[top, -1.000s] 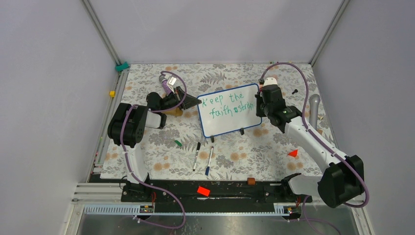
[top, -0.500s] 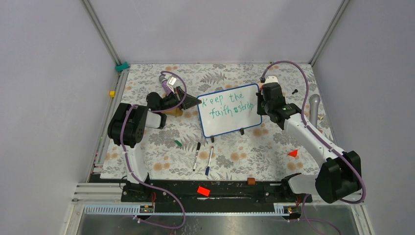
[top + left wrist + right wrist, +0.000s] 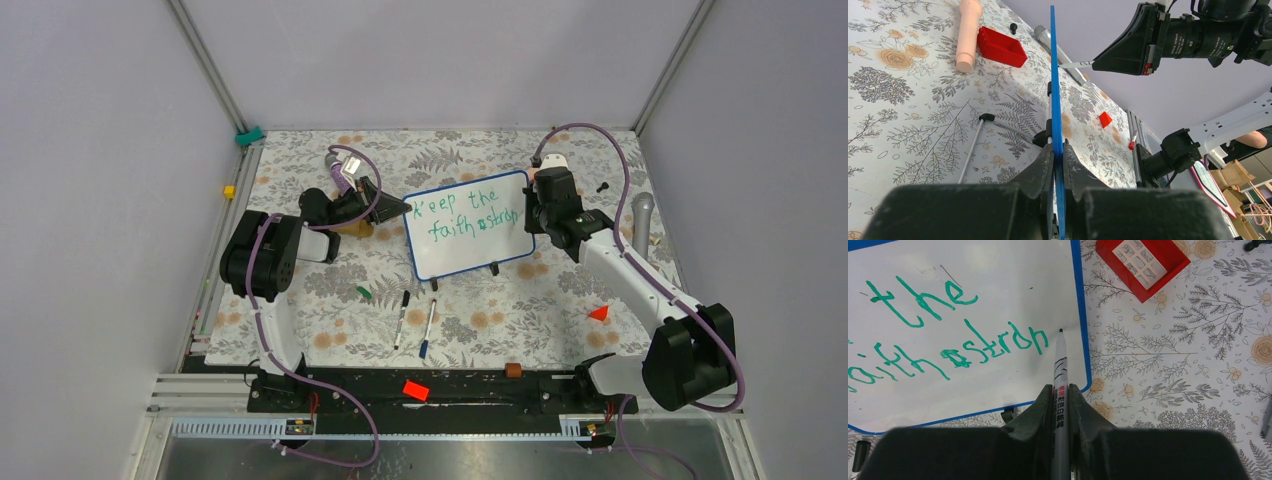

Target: Write a sentence on the whiteboard

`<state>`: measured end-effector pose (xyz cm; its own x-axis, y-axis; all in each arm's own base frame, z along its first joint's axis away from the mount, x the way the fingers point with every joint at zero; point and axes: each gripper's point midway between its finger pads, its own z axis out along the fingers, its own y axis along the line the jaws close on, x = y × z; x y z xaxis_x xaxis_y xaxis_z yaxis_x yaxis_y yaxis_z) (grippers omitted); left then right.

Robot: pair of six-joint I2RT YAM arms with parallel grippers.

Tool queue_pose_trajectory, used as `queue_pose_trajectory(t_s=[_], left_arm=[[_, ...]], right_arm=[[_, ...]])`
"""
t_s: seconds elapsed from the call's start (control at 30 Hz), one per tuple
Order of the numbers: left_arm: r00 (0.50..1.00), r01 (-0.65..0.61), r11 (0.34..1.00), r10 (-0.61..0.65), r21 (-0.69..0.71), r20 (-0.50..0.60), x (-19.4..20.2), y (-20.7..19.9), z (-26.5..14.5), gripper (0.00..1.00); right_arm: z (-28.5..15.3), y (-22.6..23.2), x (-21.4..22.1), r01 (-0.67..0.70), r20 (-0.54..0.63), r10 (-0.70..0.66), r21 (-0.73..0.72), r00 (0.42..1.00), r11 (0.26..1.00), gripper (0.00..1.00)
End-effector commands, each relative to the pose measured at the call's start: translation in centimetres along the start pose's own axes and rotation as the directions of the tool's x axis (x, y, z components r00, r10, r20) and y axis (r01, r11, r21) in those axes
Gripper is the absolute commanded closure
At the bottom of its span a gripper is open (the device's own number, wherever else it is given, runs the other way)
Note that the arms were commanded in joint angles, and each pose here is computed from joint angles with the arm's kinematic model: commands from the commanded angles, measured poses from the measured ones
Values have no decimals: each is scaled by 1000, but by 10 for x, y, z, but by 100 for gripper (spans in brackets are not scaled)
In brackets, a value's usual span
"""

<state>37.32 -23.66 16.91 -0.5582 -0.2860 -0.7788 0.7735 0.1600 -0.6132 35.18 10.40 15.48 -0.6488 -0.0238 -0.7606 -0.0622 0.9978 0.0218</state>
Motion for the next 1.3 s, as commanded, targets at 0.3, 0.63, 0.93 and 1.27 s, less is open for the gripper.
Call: queue_pose_trajectory(t_s=[0.3, 0.63, 0.93, 1.27], left_arm=[[993, -105, 991, 109, 82, -44, 4, -18, 1, 100], [993, -105, 991, 109, 82, -44, 4, -18, 1, 100], [993, -105, 991, 109, 82, -44, 5, -18, 1, 100], [993, -106, 991, 110, 81, -43, 4, -18, 1, 100]], right_arm=[[-3, 12, -5, -15, 18, 17, -78, 1000, 997, 100], [-1, 6, 10, -7, -27, 6, -48, 1000, 999, 100], [0, -6, 2, -7, -8, 7, 28, 1000, 1000, 100], [-1, -4, -20, -18, 35, 17, 24, 999, 1000, 100]])
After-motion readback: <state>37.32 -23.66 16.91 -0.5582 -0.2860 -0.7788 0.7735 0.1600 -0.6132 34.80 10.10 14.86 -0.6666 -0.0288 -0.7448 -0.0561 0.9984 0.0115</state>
